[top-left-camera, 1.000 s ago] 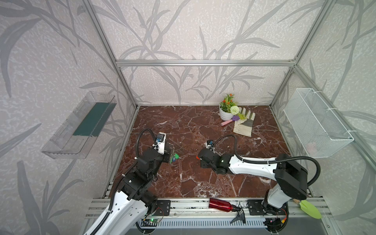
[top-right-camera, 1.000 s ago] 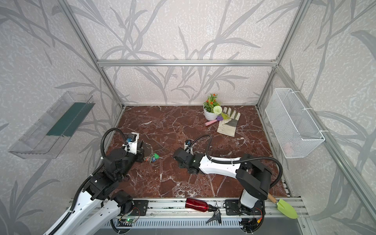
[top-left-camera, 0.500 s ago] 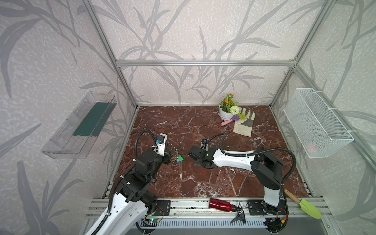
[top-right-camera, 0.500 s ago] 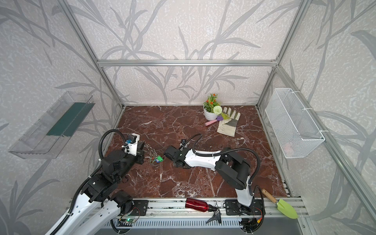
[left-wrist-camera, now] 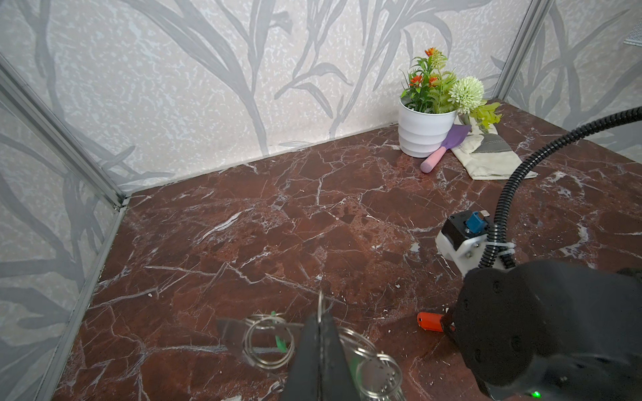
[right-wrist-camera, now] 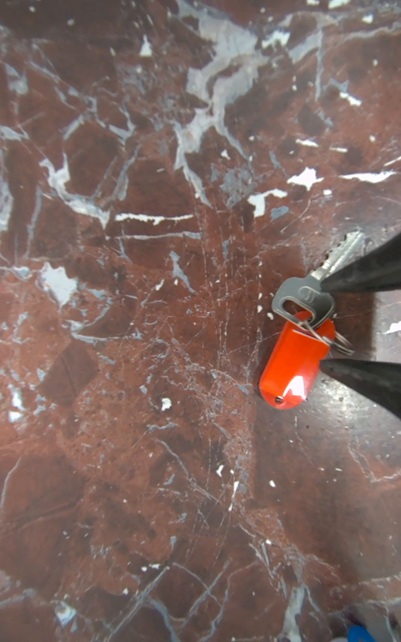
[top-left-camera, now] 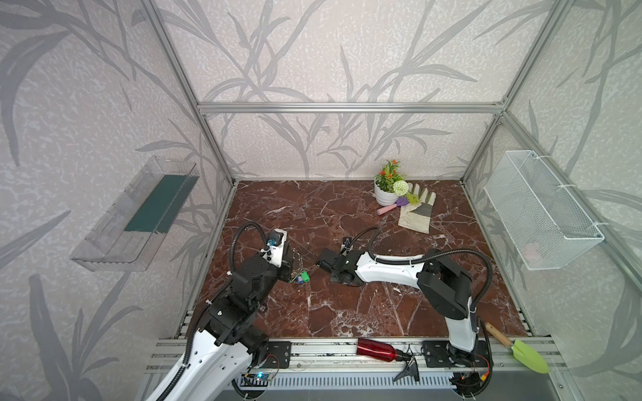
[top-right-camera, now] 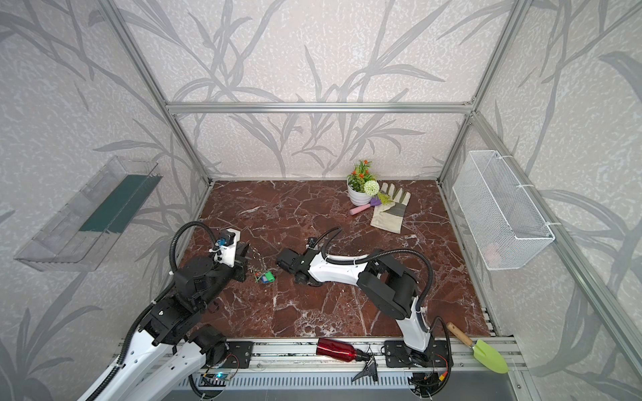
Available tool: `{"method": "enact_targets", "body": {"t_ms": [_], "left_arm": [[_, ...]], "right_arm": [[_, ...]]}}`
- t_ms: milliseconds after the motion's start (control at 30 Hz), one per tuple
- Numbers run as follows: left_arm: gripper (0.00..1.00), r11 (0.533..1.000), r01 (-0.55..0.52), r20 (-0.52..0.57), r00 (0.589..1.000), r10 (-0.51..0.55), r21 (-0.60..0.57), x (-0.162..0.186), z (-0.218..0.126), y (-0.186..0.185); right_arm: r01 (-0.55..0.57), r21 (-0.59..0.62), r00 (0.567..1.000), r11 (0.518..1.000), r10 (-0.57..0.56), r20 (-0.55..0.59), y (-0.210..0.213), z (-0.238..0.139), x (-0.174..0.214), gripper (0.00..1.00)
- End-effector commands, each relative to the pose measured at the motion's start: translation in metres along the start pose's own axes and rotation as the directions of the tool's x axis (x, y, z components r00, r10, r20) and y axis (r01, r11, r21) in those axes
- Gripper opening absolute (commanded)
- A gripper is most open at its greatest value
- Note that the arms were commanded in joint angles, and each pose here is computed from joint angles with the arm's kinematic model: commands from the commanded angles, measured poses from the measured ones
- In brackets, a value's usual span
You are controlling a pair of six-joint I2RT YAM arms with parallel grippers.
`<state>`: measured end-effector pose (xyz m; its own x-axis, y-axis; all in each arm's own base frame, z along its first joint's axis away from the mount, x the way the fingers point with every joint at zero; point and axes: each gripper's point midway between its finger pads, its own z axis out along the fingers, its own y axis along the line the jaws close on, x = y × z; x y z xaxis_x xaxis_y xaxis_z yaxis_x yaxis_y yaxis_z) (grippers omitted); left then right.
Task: Put the keys on the keyring
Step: 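Lower the right gripper down to the red-tagged key on the table, then close the right gripper on the red-tagged key's ring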
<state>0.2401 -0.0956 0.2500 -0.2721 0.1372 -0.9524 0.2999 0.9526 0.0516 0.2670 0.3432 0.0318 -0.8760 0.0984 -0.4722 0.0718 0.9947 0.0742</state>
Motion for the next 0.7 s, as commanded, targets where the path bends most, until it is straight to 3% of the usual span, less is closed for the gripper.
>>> {"method": "enact_targets", "body": {"t_ms": [0, 233, 667], "left_arm": [[0.0, 1.0, 0.026, 0.059, 0.998, -0.026, 0.007, -0.0147, -0.0038, 0.0002], [0.0, 0.999, 0.028, 0.061, 0.998, -0.029, 0.017, -0.0149, -0.004, -0.0015], [0.0, 0.999, 0.028, 0.065, 0.997, -0.029, 0.027, -0.0153, -0.0044, -0.0032]], "right_arm": [[0.007, 0.046, 1.0, 0.999, -0.008, 0.018, -0.0057, 0.0008, -0.0034, 0.31], [0.004, 0.063, 1.0, 0.998, -0.006, 0.026, -0.0065, 0.0014, -0.0057, 0.31], [0.005, 0.049, 1.0, 0.999, -0.006, 0.02, -0.0034, 0.0012, -0.0071, 0.18]]}}
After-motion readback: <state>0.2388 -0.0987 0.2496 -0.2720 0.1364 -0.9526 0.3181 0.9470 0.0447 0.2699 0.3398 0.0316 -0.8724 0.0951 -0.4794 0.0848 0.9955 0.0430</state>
